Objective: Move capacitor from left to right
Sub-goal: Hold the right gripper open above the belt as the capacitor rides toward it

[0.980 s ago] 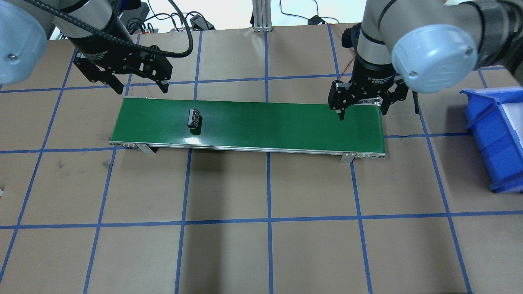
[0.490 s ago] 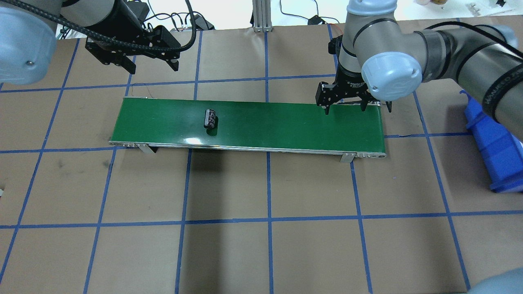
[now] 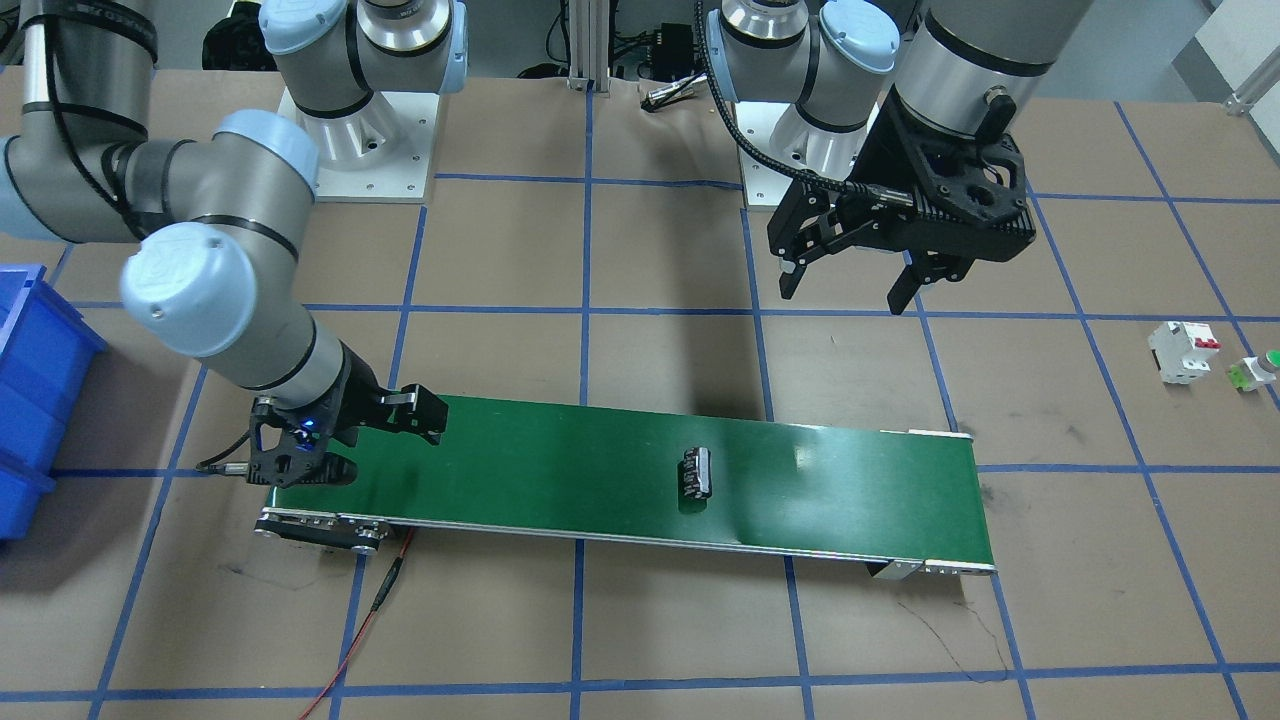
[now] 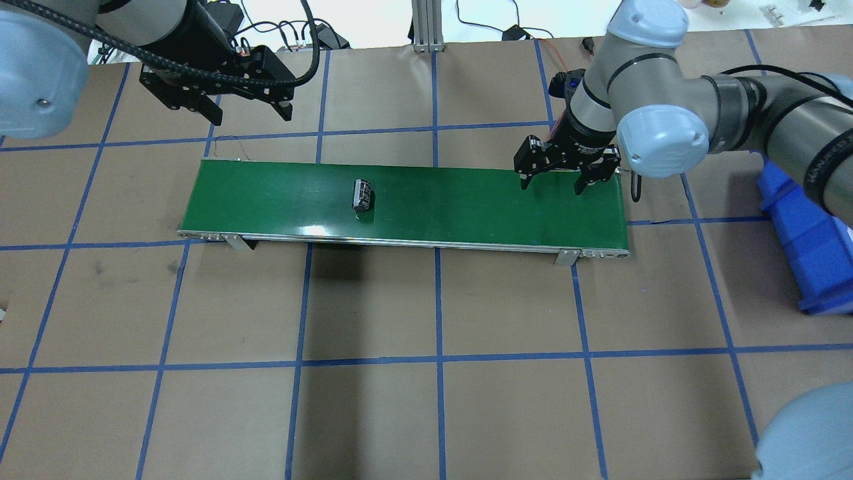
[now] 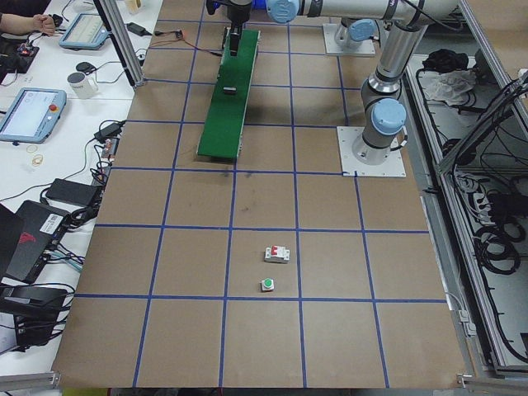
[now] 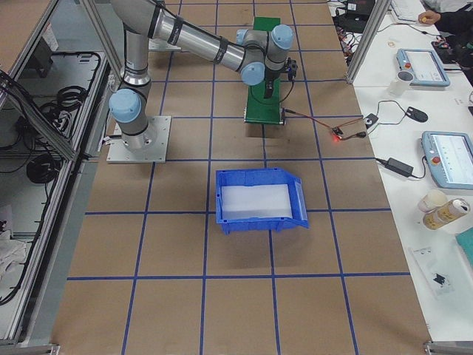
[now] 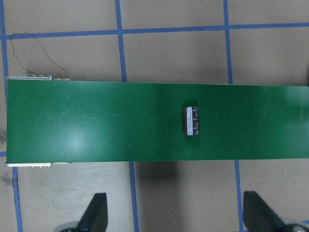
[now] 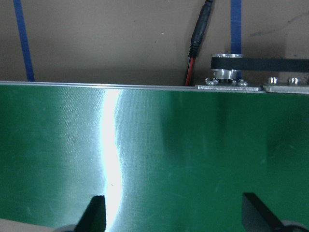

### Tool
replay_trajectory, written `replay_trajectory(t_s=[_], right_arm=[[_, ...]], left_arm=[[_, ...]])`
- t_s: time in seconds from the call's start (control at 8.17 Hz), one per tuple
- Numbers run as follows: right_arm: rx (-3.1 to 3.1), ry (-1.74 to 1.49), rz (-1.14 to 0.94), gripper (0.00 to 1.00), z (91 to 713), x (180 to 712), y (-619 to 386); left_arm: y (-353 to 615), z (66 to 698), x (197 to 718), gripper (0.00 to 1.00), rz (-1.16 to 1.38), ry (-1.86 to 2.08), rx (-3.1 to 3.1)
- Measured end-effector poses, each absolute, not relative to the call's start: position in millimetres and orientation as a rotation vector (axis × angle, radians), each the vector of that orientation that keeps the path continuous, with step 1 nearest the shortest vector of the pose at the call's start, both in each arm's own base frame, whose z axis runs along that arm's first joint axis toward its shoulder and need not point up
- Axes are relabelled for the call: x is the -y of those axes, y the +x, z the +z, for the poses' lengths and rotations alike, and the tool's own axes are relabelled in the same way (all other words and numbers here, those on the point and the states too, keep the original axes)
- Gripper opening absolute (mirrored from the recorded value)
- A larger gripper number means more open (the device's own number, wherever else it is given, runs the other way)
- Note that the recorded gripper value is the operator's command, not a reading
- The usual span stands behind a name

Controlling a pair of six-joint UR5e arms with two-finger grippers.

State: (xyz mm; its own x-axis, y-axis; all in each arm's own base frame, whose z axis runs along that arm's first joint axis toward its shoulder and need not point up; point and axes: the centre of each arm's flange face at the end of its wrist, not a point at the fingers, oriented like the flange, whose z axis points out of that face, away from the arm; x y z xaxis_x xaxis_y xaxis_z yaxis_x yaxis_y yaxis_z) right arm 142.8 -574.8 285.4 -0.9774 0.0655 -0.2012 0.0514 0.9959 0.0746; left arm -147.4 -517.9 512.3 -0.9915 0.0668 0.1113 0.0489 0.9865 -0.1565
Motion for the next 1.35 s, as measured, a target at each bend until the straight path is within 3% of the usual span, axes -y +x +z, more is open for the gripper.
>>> replay_trajectory(t_s=[1.35], right_arm=[[-2.849, -0.003, 0.189, 1.00, 248.2, 576.2, 127.1]], left_arm=[[-145.3, 509.4, 512.7, 1.00, 0.171, -0.107, 3.042]])
